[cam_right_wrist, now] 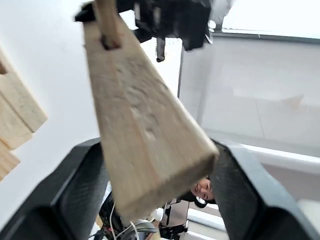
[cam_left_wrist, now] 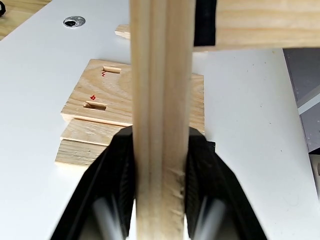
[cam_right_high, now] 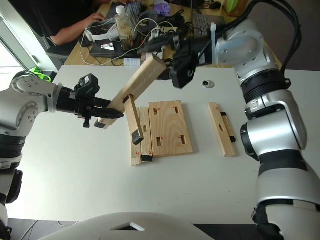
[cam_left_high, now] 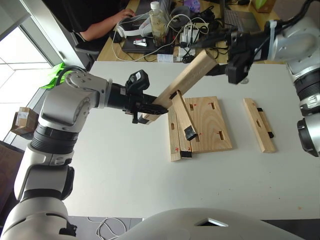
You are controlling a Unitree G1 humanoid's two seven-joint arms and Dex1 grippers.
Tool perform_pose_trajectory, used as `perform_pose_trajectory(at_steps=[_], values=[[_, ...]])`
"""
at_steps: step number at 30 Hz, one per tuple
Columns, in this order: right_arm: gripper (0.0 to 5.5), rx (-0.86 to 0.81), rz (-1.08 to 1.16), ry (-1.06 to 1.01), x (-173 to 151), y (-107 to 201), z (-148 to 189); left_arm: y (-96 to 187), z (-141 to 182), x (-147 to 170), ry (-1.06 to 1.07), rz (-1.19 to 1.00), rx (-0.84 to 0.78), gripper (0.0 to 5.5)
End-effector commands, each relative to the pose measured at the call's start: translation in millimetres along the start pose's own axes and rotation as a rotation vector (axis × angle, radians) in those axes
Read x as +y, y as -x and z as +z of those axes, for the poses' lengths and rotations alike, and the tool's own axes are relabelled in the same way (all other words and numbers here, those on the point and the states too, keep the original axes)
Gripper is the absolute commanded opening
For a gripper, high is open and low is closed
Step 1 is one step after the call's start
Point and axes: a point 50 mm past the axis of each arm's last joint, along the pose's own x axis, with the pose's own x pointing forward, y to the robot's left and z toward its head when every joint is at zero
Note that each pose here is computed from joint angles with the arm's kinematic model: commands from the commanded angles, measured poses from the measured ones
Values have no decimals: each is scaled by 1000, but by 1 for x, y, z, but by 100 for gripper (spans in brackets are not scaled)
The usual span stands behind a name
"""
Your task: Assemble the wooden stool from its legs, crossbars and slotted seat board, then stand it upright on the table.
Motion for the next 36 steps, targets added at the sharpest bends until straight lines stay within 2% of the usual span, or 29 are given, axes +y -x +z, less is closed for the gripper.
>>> perform_pose_trajectory(at_steps=[1, 4, 6, 9, 12, 17, 22, 29, 35, 36], values=[[341, 54, -3, -526, 5, 24, -21, 2, -2, 0, 49, 6, -69, 104], [341, 125, 56, -991, 41, 56, -38, 5, 0, -1, 90, 10, -168, 104], [341, 93, 63, -1292, 68, 72, -41, 7, 0, -3, 112, -7, -235, 104], [341, -101, -8, -1685, 92, 77, -36, 8, 3, -4, 155, -53, -334, 104], [341, -339, -8, -1868, 92, 55, -21, 2, 2, -7, 165, -108, -357, 104], [341, -662, -58, -1958, 64, 17, 4, -19, 0, -11, 177, -144, -372, 104], [341, -807, -52, -1968, 51, 1, 27, -32, -4, -6, 186, -96, -346, 104], [341, -770, -95, -1995, 58, -13, 29, -42, -6, -13, 182, -136, -339, 104], [244, -711, -168, -1995, 68, -21, 22, -47, -7, -19, 223, -176, -349, 104], [213, -709, -185, -1993, 68, -21, 20, -47, -8, -19, 230, -177, -351, 104]])
